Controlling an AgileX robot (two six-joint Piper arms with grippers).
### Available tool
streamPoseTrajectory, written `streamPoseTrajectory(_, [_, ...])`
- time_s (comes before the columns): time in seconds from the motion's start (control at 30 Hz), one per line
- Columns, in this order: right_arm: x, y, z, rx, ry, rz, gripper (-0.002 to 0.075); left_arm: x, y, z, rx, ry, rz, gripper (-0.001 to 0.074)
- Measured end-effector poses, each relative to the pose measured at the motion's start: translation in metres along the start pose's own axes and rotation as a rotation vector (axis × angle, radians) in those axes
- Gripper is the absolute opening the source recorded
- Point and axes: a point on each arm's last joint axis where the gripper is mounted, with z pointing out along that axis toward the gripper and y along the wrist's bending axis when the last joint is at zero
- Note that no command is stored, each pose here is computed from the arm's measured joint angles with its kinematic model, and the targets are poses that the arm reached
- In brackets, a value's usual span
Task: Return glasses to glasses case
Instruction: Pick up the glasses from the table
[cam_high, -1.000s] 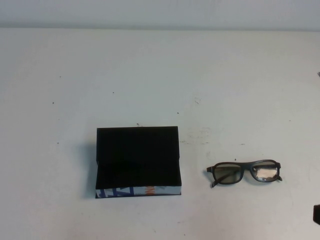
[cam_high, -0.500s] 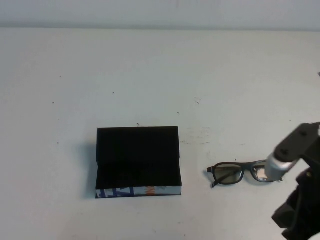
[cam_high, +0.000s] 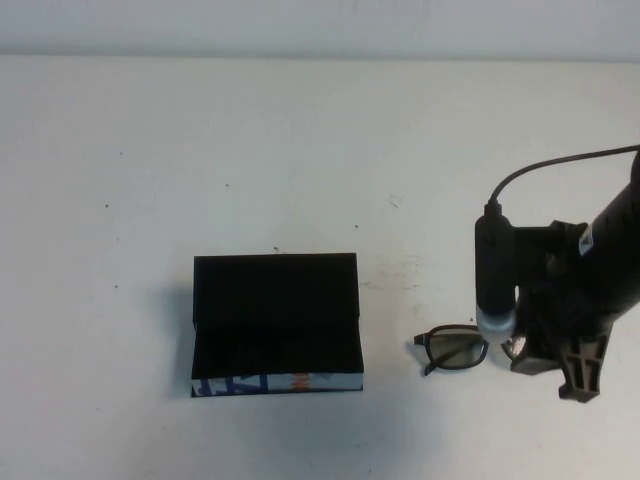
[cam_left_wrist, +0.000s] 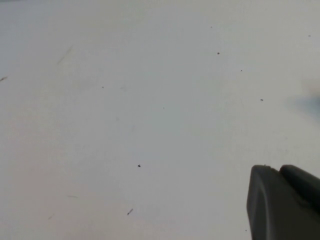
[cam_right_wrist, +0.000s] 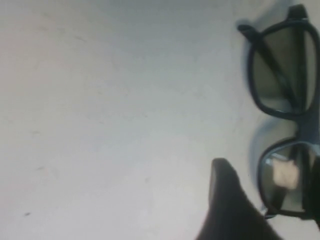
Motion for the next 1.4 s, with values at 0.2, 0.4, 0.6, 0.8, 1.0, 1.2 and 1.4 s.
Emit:
streamPoseTrajectory(0.2, [0.001, -0.028, 0.024, 0.029, 0.026, -0.018, 0.0338, 0.000, 0.000, 0.000, 0.000, 0.000, 0.000, -0.0001])
streamPoseTrajectory(0.4, [0.001, -0.036, 0.046, -0.006, 0.047, -0.074, 0.0346, 0.000, 0.000, 0.000, 0.000, 0.000, 0.000, -0.0001])
streamPoseTrajectory(0.6, [0.003, -0.041, 0.056, -0.006, 0.060, -0.076, 0.0348, 0.000, 0.000, 0.000, 0.000, 0.000, 0.000, -0.0001])
streamPoseTrajectory(0.8, [0.003, -0.046, 0.061, 0.000, 0.059, -0.094, 0.0349, 0.000, 0.000, 0.000, 0.000, 0.002, 0.000, -0.0001])
streamPoseTrajectory(1.0, [-0.001, -0.057, 0.068, -0.004, 0.062, -0.097, 0.0349, 0.000, 0.000, 0.000, 0.000, 0.002, 0.000, -0.0001])
streamPoseTrajectory(1.2, [-0.001, -0.061, 0.078, -0.030, 0.079, -0.102, 0.0349, 0.000, 0.000, 0.000, 0.000, 0.002, 0.000, -0.0001])
streamPoseTrajectory(1.4, [0.001, -0.062, 0.085, -0.049, 0.097, -0.108, 0.0349, 0.000, 0.000, 0.000, 0.000, 0.002, 0.000, -0.0001])
